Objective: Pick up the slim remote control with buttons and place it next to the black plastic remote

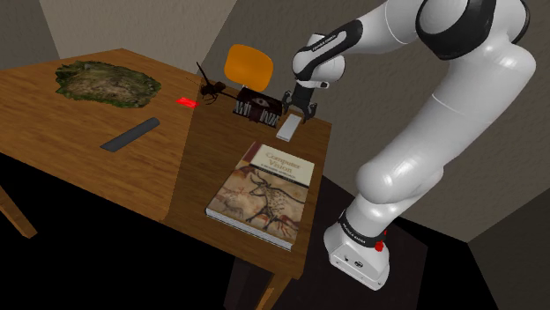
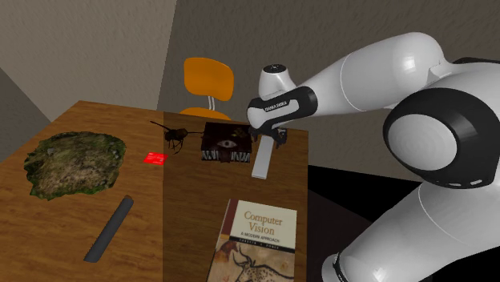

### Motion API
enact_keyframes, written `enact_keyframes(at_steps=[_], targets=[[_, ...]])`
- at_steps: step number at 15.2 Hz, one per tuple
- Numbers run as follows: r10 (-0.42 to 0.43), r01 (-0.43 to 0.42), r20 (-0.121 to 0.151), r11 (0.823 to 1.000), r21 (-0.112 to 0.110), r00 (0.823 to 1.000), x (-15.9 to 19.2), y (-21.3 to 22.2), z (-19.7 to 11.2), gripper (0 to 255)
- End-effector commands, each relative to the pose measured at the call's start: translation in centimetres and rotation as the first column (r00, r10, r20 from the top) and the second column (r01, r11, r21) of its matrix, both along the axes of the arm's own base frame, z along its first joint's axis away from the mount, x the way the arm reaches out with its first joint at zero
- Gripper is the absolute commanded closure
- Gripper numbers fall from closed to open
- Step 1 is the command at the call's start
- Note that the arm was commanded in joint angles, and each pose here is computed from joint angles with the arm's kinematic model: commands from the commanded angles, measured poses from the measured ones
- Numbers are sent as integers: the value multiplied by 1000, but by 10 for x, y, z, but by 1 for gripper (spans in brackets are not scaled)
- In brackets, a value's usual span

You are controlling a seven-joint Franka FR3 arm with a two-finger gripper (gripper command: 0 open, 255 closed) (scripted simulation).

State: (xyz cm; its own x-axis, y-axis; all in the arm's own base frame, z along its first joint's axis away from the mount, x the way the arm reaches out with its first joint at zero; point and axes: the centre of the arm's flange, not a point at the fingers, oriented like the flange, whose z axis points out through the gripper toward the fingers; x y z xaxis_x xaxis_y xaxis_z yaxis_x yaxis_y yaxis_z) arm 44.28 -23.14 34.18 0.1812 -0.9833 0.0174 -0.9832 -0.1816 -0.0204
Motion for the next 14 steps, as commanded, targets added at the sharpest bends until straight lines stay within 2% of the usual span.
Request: enact_keyframes(at_steps=[1, 3, 4, 12, 14], targets=[[12, -12, -20, 1000, 10, 1000, 0, 8, -12, 0], [12, -11, -21, 1000, 10, 1000, 0, 8, -12, 0], [12, -12, -20, 1000, 10, 1000, 1, 7, -14, 255], [12, -12, -21, 1000, 11, 1000, -4, 5, -24, 255], [12, -12, -20, 1000, 10, 1000, 0, 8, -7, 255]])
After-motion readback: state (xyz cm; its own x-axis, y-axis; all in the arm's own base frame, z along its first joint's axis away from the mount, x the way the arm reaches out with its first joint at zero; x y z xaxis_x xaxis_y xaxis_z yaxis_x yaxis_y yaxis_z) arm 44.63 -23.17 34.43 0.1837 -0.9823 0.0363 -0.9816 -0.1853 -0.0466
